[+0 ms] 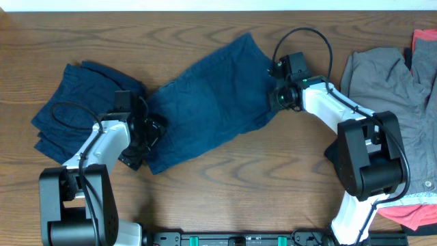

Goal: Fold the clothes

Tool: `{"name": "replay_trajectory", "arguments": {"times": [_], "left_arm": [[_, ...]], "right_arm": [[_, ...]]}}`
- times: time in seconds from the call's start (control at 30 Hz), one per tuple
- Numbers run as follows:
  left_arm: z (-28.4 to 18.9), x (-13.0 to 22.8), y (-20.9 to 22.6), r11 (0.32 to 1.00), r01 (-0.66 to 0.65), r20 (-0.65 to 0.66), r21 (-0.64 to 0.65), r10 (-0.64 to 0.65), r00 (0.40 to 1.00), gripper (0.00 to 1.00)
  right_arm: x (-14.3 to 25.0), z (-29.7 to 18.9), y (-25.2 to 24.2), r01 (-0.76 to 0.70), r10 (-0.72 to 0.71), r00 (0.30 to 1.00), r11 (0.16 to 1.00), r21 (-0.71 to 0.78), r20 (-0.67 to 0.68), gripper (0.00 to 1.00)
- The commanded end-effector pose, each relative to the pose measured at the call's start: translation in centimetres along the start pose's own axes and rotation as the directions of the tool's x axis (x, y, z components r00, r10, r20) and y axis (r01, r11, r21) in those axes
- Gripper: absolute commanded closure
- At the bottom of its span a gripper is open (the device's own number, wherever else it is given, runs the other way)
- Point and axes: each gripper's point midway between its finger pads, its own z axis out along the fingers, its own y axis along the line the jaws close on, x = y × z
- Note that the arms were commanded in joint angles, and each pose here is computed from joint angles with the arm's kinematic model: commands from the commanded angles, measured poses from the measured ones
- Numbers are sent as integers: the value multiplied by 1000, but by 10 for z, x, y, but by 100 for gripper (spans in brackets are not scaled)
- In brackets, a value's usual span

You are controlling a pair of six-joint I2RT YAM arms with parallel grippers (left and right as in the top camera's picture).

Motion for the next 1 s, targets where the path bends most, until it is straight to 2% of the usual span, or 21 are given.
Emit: {"name": "replay_trajectory", "arguments": {"times": [0.0,0.2,0.43,0.6,0.77,0.83,0.97], "left_arm": [[9,17,9,1000,1,-87,-27,-3,996,2],[8,28,0,998,-62,-148,33,66,987,2],[8,27,-1,995,-88,-142,41,93,985,2],[8,25,-4,995,-89,-133,51,95,987,2],[8,25,-4,995,-90,-132,52,96,987,2],[8,25,-5,995,-90,-130,53,96,987,2],[8,25,-5,995,-90,-131,53,96,987,2]], "right_arm": [[13,-6,-60,-88,99,995,958,274,-27,64],[32,-11,-91,-149,184,980,936,320,-81,64],[39,-18,-93,-230,268,959,924,306,-88,66],[-3,-51,-65,-255,250,967,958,131,54,63],[-59,-92,-25,-98,115,958,992,-75,264,65],[-69,-94,-14,-62,91,949,993,-104,303,66],[-70,-73,4,-24,66,955,989,-146,288,66]]}}
